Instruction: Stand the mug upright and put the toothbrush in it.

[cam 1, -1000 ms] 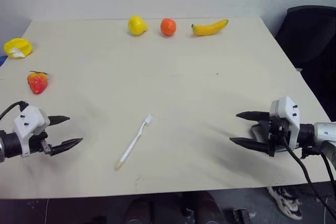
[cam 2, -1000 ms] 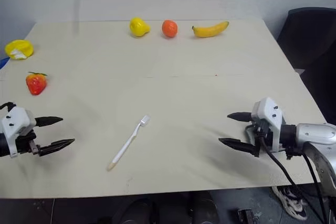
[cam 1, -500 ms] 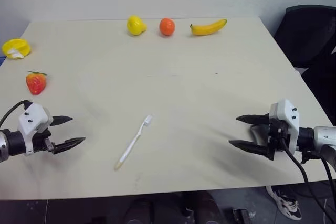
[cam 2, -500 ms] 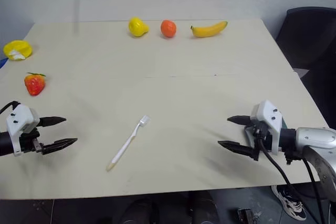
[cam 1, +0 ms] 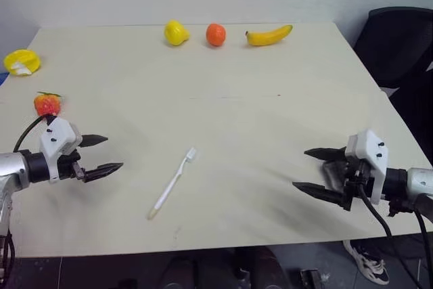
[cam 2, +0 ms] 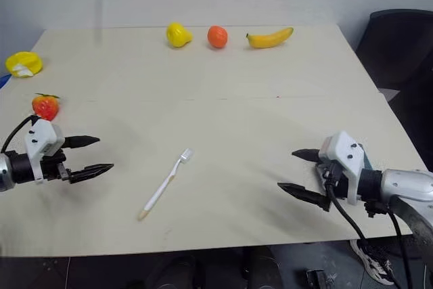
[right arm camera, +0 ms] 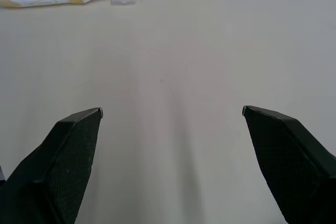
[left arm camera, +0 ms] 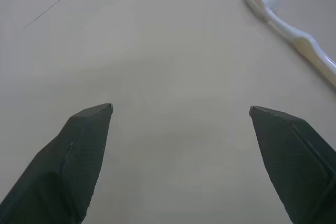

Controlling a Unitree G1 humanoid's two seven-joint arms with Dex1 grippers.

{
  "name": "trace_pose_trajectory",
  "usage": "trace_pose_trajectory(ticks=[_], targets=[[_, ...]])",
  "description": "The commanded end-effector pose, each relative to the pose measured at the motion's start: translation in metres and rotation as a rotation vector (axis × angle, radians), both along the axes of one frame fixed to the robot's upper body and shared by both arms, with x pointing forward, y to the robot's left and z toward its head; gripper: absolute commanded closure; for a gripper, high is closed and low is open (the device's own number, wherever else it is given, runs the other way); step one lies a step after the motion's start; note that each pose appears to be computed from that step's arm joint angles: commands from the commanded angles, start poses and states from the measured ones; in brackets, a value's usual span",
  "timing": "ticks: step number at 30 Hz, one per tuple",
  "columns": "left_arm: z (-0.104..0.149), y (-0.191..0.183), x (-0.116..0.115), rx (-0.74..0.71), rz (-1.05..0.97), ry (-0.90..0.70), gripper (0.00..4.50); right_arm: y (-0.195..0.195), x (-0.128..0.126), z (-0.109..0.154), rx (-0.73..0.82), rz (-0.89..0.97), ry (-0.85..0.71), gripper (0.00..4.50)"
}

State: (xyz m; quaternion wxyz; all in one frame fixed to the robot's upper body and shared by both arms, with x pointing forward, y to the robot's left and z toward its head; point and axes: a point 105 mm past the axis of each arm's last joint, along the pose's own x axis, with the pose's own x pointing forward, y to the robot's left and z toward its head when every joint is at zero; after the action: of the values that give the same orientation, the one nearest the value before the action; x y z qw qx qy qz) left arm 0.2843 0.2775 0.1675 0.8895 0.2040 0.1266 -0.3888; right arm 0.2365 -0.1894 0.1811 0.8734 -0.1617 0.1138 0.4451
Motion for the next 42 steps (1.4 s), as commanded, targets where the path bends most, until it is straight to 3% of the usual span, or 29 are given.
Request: trace_pose_trajectory(ticks=[1,10,14,21,25,34,42], targets=[[0.013,-0.013,0.002,-0.037,-0.058,-0.022,0.0,-0.002,0.0,0.014,0.027,-0.066,-0.048,0.44],[0.042,-0.087,-0.014,-0.126,-0.449,0.041,0.0,0.006,-0.017,0.002,0.043,-0.334,0.077,3.47],[0.049,-0.118,-0.032,-0.1,-0.695,0.093,0.0,0.009,-0.021,-0.016,0.013,-0.476,0.147,3.47],[0.056,-0.16,-0.034,-0.073,-0.933,0.046,0.0,-0.01,-0.027,-0.036,-0.058,-0.755,0.166,3.47],[0.059,-0.175,-0.031,-0.102,-0.98,0.017,0.0,-0.015,-0.029,-0.043,-0.082,-0.847,0.17,2.25],[0.057,-0.186,-0.034,-0.109,-1.024,0.001,0.0,-0.02,-0.011,-0.049,-0.061,-0.938,0.153,2.25],[0.057,-0.188,-0.035,-0.109,-1.021,-0.012,0.0,-0.036,-0.003,-0.059,-0.162,-0.951,0.14,2.25]])
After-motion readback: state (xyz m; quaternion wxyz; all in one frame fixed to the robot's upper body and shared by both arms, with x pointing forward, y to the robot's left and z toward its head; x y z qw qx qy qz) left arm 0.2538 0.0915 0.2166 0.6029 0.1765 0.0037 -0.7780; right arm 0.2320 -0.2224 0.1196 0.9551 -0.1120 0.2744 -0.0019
